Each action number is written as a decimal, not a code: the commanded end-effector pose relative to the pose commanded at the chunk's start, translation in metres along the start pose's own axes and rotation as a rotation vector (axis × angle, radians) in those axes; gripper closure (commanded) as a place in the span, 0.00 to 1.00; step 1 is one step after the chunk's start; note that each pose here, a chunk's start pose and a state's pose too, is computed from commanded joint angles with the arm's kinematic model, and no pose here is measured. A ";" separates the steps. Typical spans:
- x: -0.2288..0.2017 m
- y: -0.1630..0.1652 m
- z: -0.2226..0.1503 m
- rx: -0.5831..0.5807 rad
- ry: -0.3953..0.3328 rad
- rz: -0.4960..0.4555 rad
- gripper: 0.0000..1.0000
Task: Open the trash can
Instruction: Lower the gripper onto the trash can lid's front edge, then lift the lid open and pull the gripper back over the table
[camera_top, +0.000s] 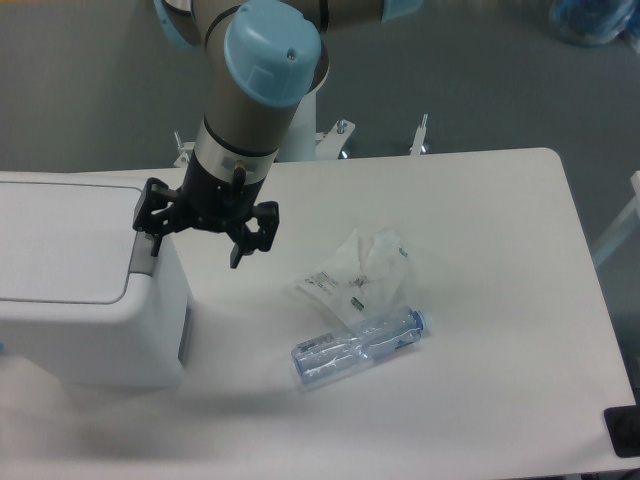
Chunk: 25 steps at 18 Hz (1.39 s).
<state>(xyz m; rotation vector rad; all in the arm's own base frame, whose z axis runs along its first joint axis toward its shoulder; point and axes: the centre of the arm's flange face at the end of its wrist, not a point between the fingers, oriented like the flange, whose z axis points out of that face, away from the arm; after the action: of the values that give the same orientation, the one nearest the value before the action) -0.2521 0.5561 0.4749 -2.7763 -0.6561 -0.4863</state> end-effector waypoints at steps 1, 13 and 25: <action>0.000 0.000 0.000 0.001 0.000 0.001 0.00; 0.005 -0.006 -0.016 0.048 -0.013 0.029 0.00; -0.133 -0.011 -0.098 0.200 -0.310 0.346 0.00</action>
<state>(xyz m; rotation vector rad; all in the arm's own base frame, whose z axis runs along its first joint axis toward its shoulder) -0.3951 0.4834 0.5163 -2.7100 -0.2515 0.0784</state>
